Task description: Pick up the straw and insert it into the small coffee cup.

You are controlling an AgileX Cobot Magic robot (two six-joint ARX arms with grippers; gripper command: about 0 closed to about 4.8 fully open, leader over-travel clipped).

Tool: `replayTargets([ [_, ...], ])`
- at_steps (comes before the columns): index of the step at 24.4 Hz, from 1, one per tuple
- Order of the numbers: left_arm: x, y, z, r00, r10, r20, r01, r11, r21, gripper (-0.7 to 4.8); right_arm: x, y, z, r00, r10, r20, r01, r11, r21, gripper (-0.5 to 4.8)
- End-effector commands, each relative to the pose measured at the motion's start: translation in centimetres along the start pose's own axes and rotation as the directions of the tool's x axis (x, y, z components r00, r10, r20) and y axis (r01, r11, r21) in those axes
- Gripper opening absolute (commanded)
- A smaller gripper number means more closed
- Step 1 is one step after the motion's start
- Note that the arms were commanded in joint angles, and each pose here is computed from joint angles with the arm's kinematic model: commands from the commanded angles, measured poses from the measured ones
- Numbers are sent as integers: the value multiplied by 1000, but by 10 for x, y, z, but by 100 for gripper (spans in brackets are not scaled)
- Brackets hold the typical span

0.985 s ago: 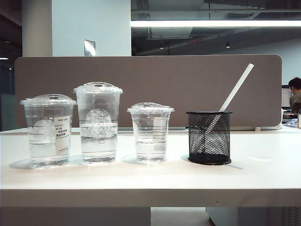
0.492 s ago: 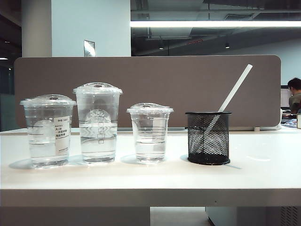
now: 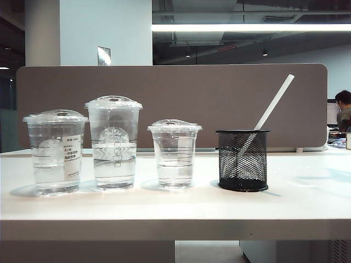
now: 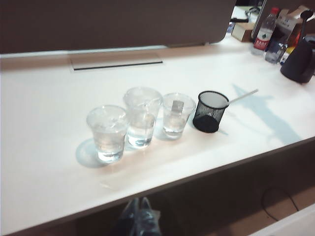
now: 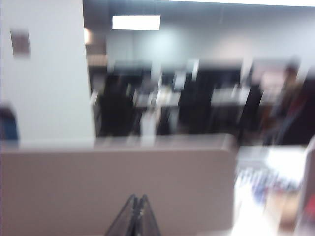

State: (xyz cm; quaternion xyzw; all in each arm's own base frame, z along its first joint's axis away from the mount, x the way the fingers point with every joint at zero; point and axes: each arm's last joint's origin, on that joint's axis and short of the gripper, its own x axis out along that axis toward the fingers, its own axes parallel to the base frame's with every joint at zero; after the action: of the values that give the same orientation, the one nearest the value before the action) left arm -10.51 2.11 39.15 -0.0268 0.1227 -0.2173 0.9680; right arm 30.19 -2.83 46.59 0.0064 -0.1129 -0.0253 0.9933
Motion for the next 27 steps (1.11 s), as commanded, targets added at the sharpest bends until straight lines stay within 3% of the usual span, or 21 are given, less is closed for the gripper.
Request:
replayTargets([
  [1, 3, 0, -2, 1000, -2, -25, 1, 999, -34, -4, 19, -1, -72, 999, 26, -21, -25, 999, 46, -8],
  [5, 3, 1, -2, 1000, 6, -25, -8, 997, -78, -3, 11, -3, -146, 999, 21, -46, -14, 990, 140, -8],
  [6, 3, 0, -2, 1000, 7, -25, -9, 996, -90, -3, 0, -4, -181, 994, 14, -108, 2, 990, 143, -8],
  [11, 3, 0, -2, 1000, 8, -25, -10, 995, -98, -3, -44, -5, -248, 968, 8, -249, 36, 985, 170, -8],
  [14, 3, 0, -2, 1000, 8, -26, -10, 994, -112, -2, -93, -4, -276, 977, 6, -213, 61, 949, 310, -8],
  [20, 3, 0, -2, 1000, 7, -26, -10, 994, -109, 0, -149, 6, -295, 981, 30, -191, 38, 940, 340, -8],
  [23, 4, 1, -2, 1000, 8, -30, -11, 994, -110, 90, -174, 24, -305, 960, 120, -253, -22, 934, 357, -4],
  [27, 12, 2, -4, 998, 5, -57, -11, 993, -116, 88, -187, 50, -307, 929, 253, -271, -137, 913, 384, 67],
])
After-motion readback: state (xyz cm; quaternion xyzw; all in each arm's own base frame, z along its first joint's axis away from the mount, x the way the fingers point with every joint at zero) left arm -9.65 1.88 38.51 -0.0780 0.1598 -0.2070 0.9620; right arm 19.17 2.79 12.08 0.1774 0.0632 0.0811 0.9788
